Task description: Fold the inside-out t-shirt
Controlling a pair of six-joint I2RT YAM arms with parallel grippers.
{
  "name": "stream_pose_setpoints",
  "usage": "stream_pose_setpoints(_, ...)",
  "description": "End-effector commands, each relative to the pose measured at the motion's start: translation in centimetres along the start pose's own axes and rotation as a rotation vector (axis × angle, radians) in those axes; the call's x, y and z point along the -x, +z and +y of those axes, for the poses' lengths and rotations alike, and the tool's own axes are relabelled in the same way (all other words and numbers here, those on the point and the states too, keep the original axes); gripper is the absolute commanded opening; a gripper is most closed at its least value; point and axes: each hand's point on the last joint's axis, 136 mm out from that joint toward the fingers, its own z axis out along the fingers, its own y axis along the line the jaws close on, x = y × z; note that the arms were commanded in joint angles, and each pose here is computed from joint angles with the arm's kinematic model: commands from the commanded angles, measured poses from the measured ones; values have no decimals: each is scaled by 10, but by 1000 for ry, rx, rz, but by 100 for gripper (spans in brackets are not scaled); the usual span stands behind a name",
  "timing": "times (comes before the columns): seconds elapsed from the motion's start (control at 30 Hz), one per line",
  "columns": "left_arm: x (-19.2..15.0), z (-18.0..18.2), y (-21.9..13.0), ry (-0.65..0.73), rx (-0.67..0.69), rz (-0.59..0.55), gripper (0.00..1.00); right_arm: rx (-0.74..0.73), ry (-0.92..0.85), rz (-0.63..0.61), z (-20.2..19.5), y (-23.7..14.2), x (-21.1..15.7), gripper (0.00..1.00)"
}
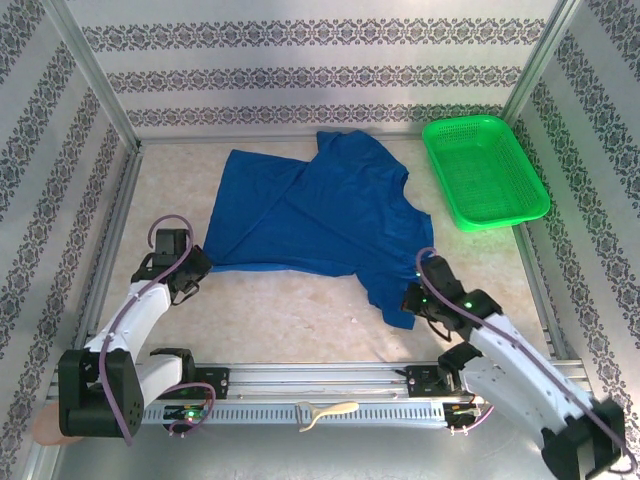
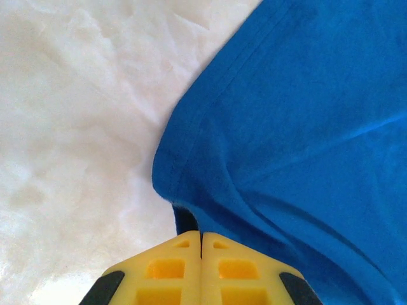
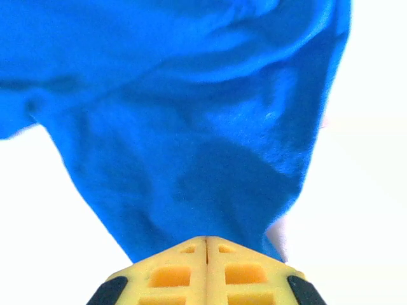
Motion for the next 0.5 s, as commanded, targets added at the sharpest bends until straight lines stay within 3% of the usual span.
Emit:
stream_pose_setpoints(0.0, -2, 12, 1, -35, 25, -16, 0, -21, 64, -10, -11, -18, -4, 0)
stream_pose_setpoints(0.1, -10, 14, 4, -46, 14, 5, 1, -14, 77, 7, -10, -18, -6, 0)
stream_pose_setpoints(0.13, -13, 15, 4, -48, 11, 12, 14, -11, 70, 28, -8, -14, -9, 0)
stream_pose_setpoints(0.23, -13, 19, 0, -52, 22, -4, 61, -15, 27, 96, -2, 1, -20, 36)
stream_pose_setpoints(0.3, -8, 19, -6, -49, 21, -33, 78, -39, -26, 115, 2, 7, -25, 48)
stream_pose_setpoints(0.33, -5, 17, -9, -46, 18, -44, 83, -60, -54, 122, 3, 10, -27, 52)
stream_pose_setpoints(0.47, 4, 10, -14, -15, 16, -56, 86, -112, -103, 145, 4, 19, -39, 62)
